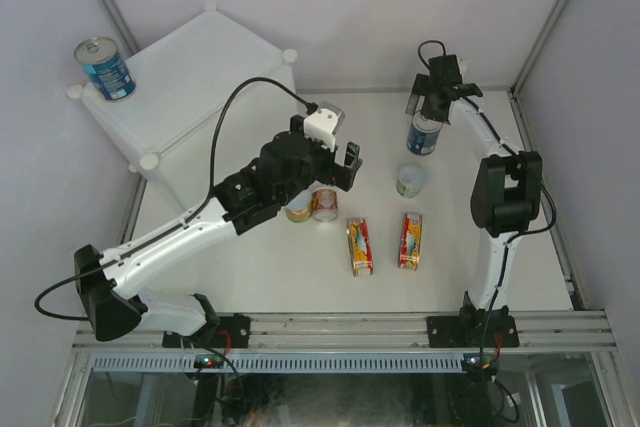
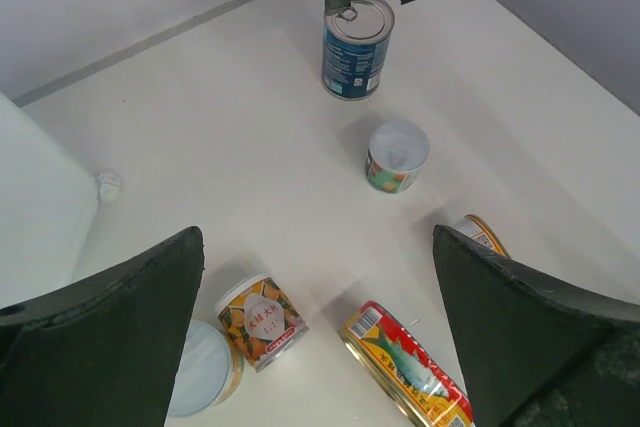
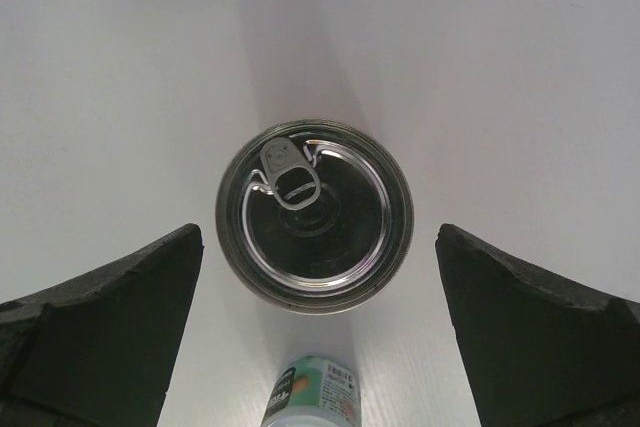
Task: Place and organize the canned foods onto the counter
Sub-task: Pick up the canned food from the center of the board.
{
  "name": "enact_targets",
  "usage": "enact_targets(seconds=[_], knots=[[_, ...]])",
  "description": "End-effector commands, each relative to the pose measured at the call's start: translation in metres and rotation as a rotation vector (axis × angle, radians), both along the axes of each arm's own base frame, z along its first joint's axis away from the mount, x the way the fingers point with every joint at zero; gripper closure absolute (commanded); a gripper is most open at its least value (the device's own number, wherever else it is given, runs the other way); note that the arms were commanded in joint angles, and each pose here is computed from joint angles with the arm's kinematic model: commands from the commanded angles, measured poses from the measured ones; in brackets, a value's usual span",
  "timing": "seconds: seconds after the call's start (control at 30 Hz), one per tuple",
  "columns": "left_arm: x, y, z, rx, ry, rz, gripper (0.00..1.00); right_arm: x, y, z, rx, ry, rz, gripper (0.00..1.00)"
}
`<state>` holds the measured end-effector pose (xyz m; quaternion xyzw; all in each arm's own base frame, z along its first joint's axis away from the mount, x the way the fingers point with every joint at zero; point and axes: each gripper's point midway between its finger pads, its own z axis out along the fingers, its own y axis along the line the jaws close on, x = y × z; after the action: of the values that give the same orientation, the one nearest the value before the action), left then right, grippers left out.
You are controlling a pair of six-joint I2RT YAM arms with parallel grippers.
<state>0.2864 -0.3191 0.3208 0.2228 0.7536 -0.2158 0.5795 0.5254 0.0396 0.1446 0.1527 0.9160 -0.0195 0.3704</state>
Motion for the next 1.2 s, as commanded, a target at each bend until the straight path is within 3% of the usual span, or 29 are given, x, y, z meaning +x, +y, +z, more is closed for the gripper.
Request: enact_targets(seconds=[0.0,1.17], knots=[[0.0,0.01,0.01,-0.017,-0.046,0.015,0.0,0.011,-0.005,0.011,-0.015,-0.03,0.003,0.0],[0.005,0.029,0.009,-0.039,-0.083,0.069,0.0,0.024,-0.002,-0.038,0.023,0.059,0.001,0.0]])
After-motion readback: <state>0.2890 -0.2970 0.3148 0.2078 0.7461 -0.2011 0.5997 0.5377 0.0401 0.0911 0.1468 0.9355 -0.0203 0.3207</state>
